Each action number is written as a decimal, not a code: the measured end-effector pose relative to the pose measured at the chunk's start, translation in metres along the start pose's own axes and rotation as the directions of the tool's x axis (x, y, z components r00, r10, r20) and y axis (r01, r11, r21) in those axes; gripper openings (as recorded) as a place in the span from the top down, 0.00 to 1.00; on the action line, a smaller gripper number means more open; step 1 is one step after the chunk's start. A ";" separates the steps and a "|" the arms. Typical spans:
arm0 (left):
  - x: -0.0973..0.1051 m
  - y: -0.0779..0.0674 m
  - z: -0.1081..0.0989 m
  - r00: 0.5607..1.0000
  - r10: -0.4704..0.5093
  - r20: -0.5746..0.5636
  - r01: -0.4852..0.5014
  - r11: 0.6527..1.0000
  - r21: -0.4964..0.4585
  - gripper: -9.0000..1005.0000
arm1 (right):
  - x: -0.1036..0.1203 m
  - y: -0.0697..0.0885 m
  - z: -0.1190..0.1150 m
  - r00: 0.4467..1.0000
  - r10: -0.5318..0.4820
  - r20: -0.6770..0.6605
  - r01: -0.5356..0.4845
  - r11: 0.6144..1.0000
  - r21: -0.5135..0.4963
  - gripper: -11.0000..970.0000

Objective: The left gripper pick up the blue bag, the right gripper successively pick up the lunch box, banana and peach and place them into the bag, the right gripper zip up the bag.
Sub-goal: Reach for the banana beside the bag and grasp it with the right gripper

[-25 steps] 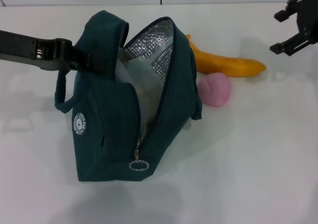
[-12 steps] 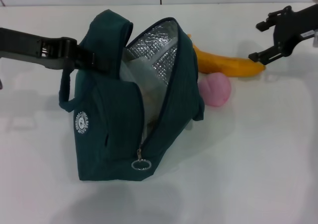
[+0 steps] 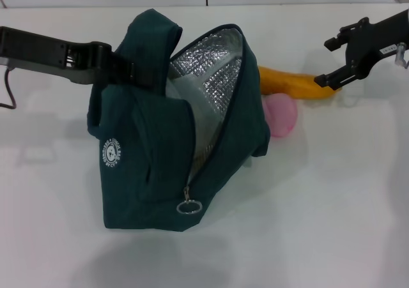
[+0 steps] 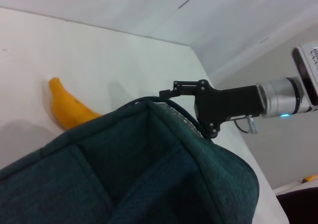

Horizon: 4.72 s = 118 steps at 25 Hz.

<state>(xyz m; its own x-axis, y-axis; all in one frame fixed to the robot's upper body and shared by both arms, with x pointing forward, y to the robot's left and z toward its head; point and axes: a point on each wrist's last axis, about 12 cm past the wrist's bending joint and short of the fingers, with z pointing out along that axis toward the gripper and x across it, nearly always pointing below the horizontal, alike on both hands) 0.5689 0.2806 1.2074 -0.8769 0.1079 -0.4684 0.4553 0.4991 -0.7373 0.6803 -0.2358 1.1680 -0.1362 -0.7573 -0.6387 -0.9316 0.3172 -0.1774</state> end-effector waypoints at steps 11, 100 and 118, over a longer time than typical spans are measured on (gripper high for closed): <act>0.001 0.000 0.004 1.000 0.002 -0.001 -0.002 1.000 0.008 0.95 | 0.003 0.010 0.013 1.000 -0.006 -0.010 0.006 1.000 -0.011 0.13; -0.001 -0.003 0.006 0.999 0.011 -0.030 -0.011 1.000 0.002 0.95 | 0.020 -0.015 -0.058 0.924 0.158 0.347 -0.213 0.969 0.124 0.83; -0.001 -0.004 0.007 0.998 0.045 -0.044 -0.045 0.999 0.004 0.95 | 0.016 -0.033 -0.102 0.713 0.696 0.078 -0.701 0.710 0.074 0.73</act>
<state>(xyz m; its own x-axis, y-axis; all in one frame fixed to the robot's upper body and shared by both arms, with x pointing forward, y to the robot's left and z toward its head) 0.5691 0.2726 1.2073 -0.8614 0.1678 -0.4794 0.4948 0.4900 -0.7176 0.6740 -0.3165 1.2400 -0.7196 -0.2746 -0.6377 -0.5407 0.7979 0.2665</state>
